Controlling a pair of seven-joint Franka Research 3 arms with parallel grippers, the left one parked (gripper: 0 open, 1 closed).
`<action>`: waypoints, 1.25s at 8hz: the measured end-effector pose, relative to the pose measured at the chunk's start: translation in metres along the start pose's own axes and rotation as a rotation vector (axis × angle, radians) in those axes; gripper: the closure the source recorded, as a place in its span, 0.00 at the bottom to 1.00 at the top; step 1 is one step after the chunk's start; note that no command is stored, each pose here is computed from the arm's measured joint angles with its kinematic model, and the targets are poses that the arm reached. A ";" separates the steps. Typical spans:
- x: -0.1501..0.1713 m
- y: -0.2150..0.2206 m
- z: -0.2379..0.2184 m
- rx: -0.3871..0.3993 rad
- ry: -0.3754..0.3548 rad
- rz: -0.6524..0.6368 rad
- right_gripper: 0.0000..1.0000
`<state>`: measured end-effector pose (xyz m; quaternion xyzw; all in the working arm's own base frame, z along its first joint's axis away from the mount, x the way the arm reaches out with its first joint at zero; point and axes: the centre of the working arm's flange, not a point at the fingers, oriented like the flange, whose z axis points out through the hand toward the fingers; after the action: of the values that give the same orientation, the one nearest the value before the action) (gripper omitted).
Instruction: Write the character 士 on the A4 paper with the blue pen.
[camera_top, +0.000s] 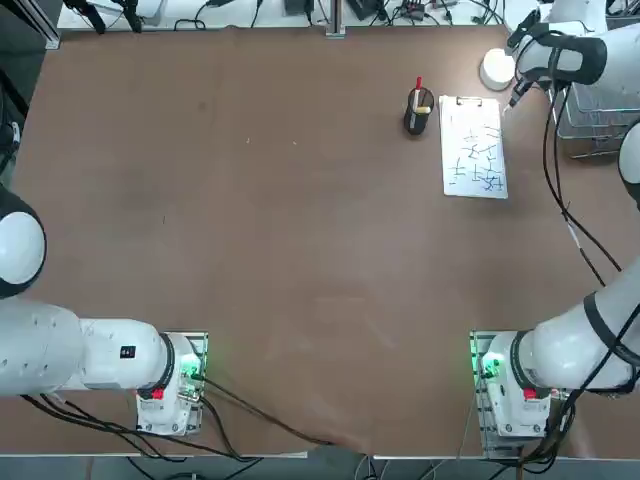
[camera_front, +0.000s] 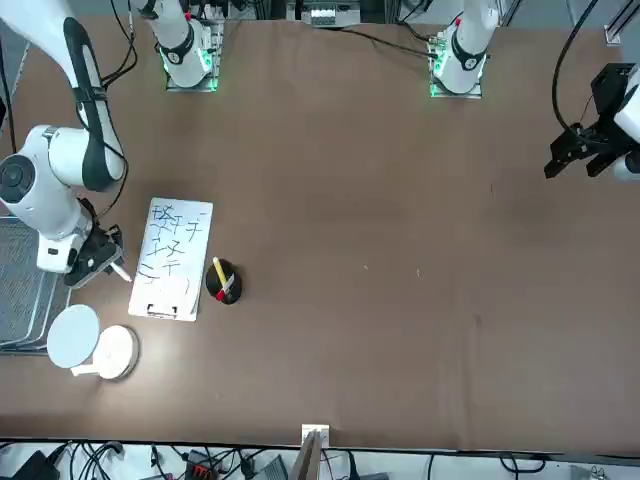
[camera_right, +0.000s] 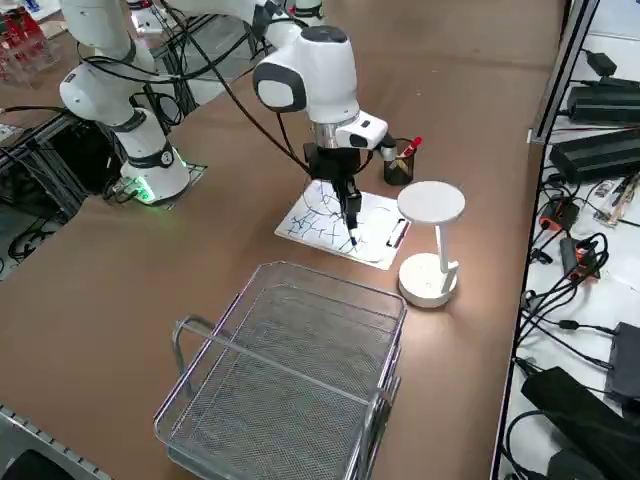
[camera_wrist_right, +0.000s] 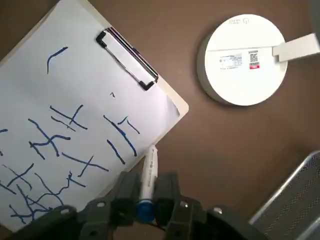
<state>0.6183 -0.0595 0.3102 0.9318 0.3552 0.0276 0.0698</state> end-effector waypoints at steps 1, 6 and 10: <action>0.004 -0.003 0.000 0.001 0.003 -0.029 0.79; 0.010 -0.012 0.004 0.009 0.001 -0.108 0.79; 0.011 -0.011 0.006 -0.016 -0.006 -0.163 0.79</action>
<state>0.6193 -0.0446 0.3028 0.8992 0.4296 0.0219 0.0802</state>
